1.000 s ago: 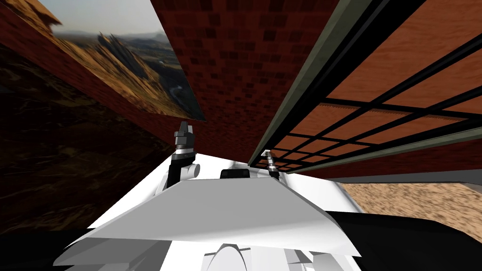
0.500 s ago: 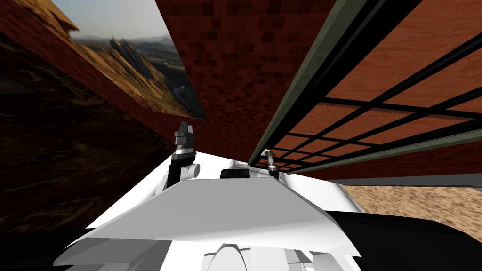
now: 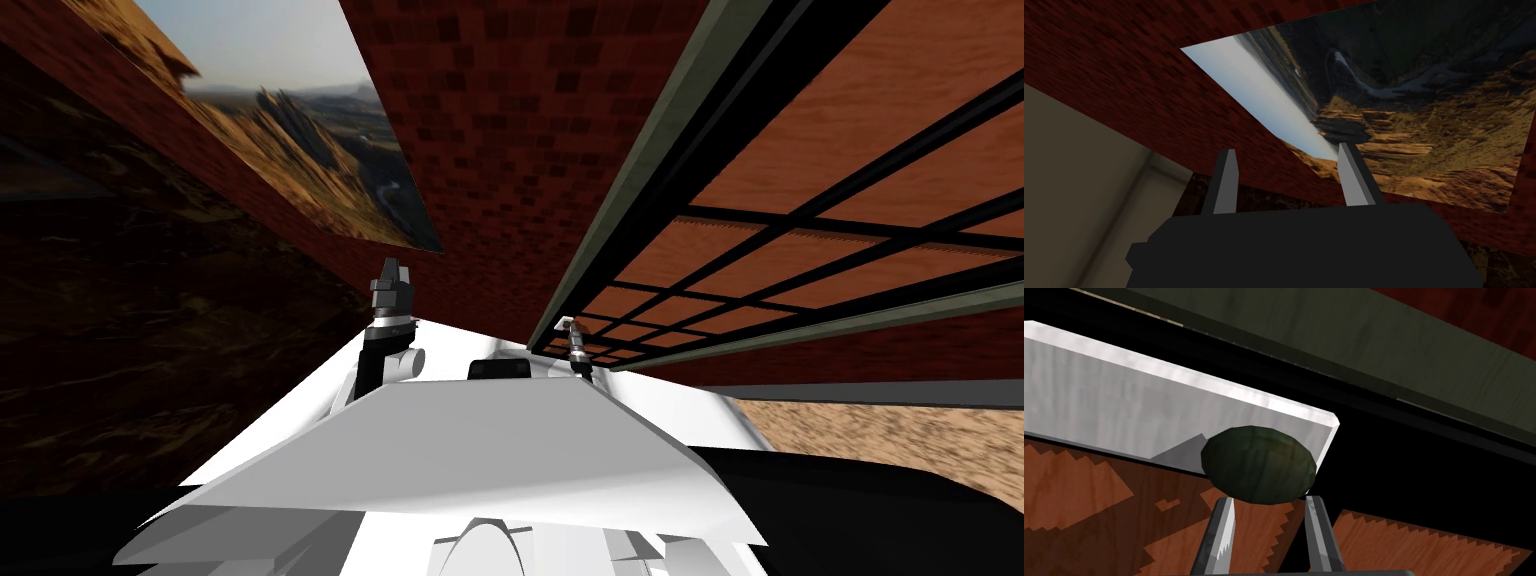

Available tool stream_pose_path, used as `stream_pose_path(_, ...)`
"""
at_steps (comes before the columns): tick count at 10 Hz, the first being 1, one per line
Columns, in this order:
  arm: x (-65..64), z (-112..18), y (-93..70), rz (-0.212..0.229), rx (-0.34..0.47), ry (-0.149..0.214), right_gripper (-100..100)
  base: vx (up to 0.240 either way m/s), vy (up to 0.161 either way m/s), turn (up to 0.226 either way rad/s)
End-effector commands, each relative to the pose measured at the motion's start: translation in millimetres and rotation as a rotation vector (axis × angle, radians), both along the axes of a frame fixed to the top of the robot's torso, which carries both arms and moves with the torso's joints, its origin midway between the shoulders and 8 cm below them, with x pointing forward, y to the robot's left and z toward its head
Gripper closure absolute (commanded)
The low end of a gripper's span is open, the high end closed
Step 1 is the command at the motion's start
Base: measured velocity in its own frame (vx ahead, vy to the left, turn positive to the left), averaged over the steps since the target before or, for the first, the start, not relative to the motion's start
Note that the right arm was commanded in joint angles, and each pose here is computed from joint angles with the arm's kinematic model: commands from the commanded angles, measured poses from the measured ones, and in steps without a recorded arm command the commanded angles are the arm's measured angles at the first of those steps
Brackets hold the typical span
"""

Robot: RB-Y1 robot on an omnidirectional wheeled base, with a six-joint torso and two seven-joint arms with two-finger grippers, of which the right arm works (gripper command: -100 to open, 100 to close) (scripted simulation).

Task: Pull the door open

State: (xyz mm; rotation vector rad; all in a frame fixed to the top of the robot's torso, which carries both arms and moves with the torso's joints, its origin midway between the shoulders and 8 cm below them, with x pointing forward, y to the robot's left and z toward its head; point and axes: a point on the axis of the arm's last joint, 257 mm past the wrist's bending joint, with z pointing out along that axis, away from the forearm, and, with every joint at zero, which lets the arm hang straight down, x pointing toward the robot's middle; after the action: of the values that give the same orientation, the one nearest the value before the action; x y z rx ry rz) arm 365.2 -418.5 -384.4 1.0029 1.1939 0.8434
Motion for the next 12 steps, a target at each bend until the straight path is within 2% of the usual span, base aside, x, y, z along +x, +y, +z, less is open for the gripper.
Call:
stream_pose_path(1, 3.0, 1.7, 8.2, 0.014, 0.037, -0.014, 100, -0.024, -0.011, 0.038)
stream_pose_path(3, 5.9, 2.2, 7.0, 0.009, 0.125, -0.03, 100, -0.044, -0.021, 0.073)
stream_pose_path(10, 11.4, 2.5, 4.5, 0.005, 0.34, -0.072, 100, -0.039, -0.016, 0.048)
stream_pose_path(12, 11.4, 2.5, 4.5, 0.005, 0.345, -0.073, 100, -0.02, -0.003, 0.024)
